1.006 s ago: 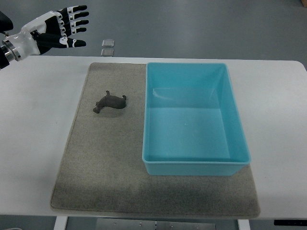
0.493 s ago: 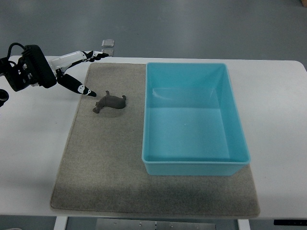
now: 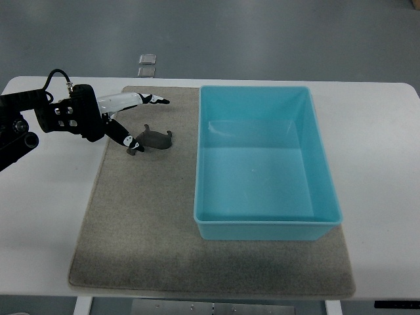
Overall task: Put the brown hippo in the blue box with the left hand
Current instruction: 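Lower the left hand down onto the brown hippo, then close the left hand's fingers around the brown hippo, then lift the hippo with the left hand up off the mat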
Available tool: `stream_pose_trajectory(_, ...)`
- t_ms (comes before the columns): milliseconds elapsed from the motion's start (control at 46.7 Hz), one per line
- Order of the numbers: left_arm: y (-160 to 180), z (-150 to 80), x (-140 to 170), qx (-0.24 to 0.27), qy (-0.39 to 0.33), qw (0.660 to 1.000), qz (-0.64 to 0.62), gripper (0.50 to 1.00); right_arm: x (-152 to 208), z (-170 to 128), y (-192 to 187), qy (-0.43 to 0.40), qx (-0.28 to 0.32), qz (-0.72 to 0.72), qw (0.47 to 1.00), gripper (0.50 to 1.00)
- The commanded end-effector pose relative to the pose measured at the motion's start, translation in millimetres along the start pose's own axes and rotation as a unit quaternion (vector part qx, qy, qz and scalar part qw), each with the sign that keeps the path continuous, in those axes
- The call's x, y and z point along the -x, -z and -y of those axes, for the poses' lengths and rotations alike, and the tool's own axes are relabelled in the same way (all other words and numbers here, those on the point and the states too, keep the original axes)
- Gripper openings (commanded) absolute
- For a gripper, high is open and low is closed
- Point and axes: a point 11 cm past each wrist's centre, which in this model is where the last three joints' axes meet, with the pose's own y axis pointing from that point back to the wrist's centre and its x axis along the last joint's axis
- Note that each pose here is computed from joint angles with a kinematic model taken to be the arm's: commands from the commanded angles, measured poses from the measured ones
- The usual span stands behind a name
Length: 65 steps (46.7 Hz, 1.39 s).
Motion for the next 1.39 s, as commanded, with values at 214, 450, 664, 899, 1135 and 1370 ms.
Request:
stream_pose_trajectory(214, 14.2, 4.4, 6.7, -0.028, 0.000, 0.998, 0.055, 0.986, 0.0, 0.0, 0.4, 0.000, 0.000, 0.000, 1.000, 0.936)
stream_pose_trajectory(450, 14.6, 5.7, 11.0, -0.029, 0.007, 0.998, 0.058, 0.979, 0.0, 0.0, -0.5, 0.000, 0.000, 0.000, 1.000, 0.936)
stream_pose_trajectory(664, 15.1, 6.8, 15.0, -0.031, 0.014, 0.998, 0.060, 0.819, 0.0, 0.0, -0.5, 0.000, 0.000, 0.000, 1.000, 0.936)
stream_pose_trajectory(899, 16.4, 7.6, 12.0, -0.037, 0.018, 0.996, 0.079, 0.662, 0.0, 0.0, 0.3, 0.000, 0.000, -0.001, 1.000, 0.936)
stream_pose_trajectory(1135, 13.3, 9.0, 6.5, -0.034, 0.014, 0.996, 0.083, 0.623, 0.0, 0.0, -0.5, 0.000, 0.000, 0.000, 1.000, 0.936)
stream_pose_trajectory(1370, 12.2, 9.3, 3.9, -0.033, 0.011, 0.996, 0.084, 0.512, 0.0, 0.0, -0.5, 0.000, 0.000, 0.000, 1.000, 0.936)
